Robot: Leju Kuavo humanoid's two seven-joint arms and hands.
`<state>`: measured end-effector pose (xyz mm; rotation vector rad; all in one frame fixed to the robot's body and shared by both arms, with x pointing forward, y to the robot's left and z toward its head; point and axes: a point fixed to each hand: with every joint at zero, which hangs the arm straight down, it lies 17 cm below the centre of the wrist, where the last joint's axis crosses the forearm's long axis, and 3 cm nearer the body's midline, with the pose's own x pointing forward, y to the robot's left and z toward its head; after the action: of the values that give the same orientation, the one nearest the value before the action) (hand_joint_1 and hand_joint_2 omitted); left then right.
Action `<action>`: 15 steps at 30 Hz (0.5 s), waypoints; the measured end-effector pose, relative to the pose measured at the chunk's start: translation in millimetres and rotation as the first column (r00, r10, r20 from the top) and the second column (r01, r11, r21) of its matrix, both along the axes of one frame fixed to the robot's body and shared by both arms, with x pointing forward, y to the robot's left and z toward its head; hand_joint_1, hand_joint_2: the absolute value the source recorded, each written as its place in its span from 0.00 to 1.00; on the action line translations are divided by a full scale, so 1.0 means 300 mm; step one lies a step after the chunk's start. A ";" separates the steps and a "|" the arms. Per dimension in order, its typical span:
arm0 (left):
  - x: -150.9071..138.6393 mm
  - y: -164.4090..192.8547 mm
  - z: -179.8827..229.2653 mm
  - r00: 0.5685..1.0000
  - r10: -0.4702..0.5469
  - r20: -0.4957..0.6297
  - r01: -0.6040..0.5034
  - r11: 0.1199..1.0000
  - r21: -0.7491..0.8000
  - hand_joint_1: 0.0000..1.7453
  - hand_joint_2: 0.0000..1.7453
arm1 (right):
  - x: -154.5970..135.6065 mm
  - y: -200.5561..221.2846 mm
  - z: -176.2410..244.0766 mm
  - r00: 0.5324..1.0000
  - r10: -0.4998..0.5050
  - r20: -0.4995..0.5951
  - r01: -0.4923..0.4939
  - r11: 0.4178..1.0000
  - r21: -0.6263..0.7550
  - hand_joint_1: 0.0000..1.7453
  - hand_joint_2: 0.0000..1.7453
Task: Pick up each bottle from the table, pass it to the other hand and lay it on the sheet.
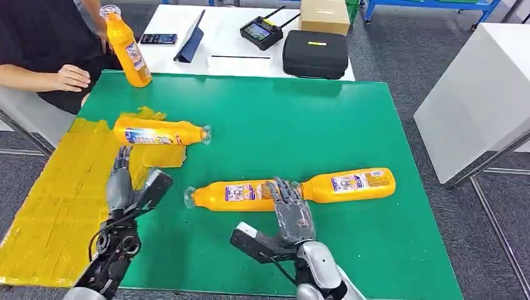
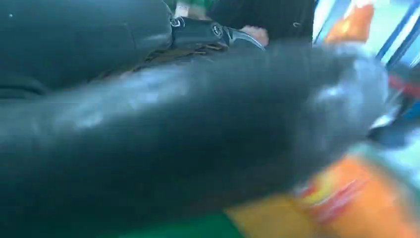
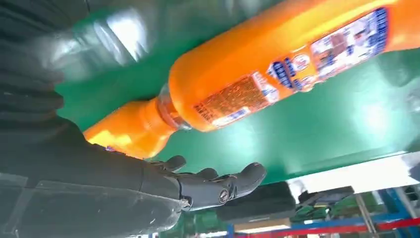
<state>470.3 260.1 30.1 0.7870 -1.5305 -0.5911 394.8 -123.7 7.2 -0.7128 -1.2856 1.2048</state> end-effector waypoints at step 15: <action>-0.143 -0.119 0.301 0.968 0.000 0.253 0.091 0.933 -0.347 0.00 0.00 | 0.143 0.069 -0.070 0.998 0.015 -0.067 -0.022 0.995 -0.102 0.00 1.00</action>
<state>427.3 224.2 120.4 0.5597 -1.8268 -0.2379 437.8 -103.1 -13.9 -0.7306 -1.1848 1.3070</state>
